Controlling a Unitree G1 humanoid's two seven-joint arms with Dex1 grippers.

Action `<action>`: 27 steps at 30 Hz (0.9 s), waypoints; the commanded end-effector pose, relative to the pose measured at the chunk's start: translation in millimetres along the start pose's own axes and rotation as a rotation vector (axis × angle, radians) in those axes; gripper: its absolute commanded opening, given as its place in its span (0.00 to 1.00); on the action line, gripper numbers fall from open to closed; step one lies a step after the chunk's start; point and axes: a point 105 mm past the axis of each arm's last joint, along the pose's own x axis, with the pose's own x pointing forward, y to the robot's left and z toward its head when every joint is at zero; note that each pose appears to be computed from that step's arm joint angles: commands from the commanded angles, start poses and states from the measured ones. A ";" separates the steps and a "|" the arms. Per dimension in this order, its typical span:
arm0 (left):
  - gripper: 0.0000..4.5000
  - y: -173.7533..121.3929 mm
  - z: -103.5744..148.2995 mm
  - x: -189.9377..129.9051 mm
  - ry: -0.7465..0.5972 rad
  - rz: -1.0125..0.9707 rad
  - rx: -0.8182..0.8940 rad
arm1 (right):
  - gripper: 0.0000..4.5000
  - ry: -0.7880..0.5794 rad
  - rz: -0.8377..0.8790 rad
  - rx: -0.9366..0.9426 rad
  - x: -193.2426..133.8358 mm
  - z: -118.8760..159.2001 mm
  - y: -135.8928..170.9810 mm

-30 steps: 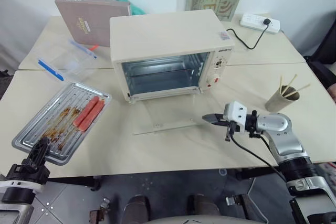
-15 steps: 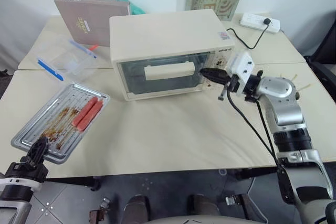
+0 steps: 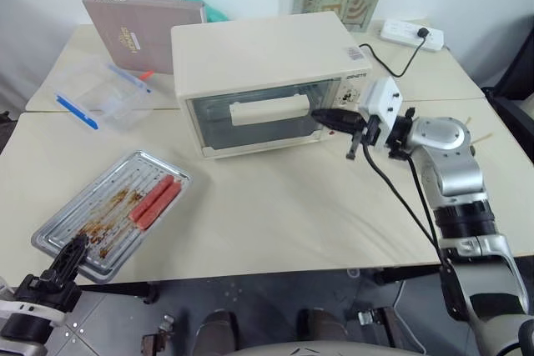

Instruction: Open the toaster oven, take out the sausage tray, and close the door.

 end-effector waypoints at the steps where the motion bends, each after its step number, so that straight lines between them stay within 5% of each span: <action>1: 0.00 -11.2 -12.5 6.3 0.160 -0.094 0.004 | 0.01 0.004 0.129 0.035 -9.7 12.4 22.5; 7: 0.00 -20.3 -23.6 32.4 0.388 -0.176 -0.015 | 0.01 0.050 0.195 0.084 -20.2 11.3 39.9; 15: 0.00 -32.4 -72.7 88.6 0.851 -0.191 -0.065 | 0.01 0.081 0.114 0.079 -29.6 9.1 43.1; 27: 0.00 -50.7 -107.1 150.2 1.006 -0.181 -0.038 | 0.01 0.151 0.004 0.115 -53.8 5.3 52.7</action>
